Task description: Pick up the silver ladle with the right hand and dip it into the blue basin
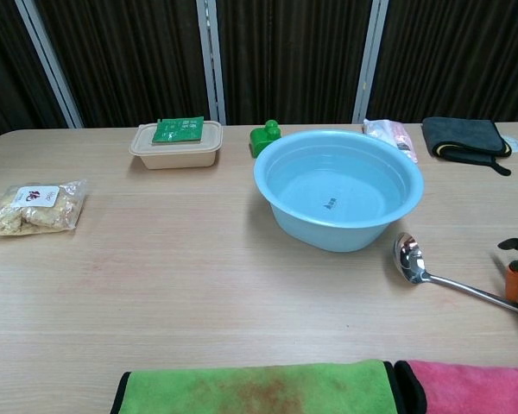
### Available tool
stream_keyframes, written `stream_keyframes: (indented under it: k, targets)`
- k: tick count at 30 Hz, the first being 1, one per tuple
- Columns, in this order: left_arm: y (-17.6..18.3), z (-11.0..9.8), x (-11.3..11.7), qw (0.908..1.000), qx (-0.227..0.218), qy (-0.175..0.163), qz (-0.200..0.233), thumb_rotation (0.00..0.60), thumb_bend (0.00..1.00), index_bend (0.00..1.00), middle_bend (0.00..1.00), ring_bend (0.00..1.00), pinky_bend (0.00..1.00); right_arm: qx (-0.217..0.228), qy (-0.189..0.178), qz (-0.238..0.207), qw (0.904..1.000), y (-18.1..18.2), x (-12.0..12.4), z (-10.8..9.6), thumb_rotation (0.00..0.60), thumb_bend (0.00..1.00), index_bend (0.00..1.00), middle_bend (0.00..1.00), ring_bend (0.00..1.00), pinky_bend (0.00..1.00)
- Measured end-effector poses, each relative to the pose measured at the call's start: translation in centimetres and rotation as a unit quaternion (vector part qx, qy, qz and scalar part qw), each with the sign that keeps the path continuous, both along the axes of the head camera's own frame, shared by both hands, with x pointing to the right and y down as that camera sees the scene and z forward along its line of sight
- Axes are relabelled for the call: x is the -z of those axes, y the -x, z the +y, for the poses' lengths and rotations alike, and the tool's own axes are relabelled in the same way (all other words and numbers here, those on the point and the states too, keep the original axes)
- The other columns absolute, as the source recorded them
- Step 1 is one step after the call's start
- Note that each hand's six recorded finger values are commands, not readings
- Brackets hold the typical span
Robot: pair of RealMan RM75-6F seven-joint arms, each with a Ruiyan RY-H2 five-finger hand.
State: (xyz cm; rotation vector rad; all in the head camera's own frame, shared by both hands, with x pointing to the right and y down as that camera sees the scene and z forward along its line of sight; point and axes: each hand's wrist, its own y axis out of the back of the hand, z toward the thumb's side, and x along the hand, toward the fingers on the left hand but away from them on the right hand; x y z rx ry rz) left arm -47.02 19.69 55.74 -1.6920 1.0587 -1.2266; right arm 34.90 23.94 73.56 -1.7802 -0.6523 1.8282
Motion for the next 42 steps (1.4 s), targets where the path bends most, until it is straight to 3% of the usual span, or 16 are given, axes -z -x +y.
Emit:
stream_keyframes:
  k: [16, 28, 42]
  targets:
    - [0.1, 0.0, 0.1, 1.0000, -0.001, -0.002, 0.001, 0.600, 0.36, 0.06, 0.00, 0.00, 0.00, -0.002, 0.004, -0.007, 1.0000, 0.9, -0.8, -0.9, 0.600, 0.25, 0.45, 0.00, 0.00, 0.00]
    - [0.2, 0.0, 0.2, 1.0000, -0.002, -0.006, 0.003, 0.600, 0.36, 0.06, 0.00, 0.00, 0.00, -0.002, 0.004, -0.006, 1.0000, 1.3, -1.8, -0.9, 0.600, 0.27, 0.59, 0.00, 0.00, 0.00]
    - [0.1, 0.1, 0.4, 0.9999, -0.007, -0.008, 0.009, 0.600, 0.36, 0.06, 0.00, 0.00, 0.00, 0.001, -0.005, 0.004, 1.0000, 1.2, -1.7, -1.0, 0.600, 0.29, 0.62, 0.00, 0.00, 0.00]
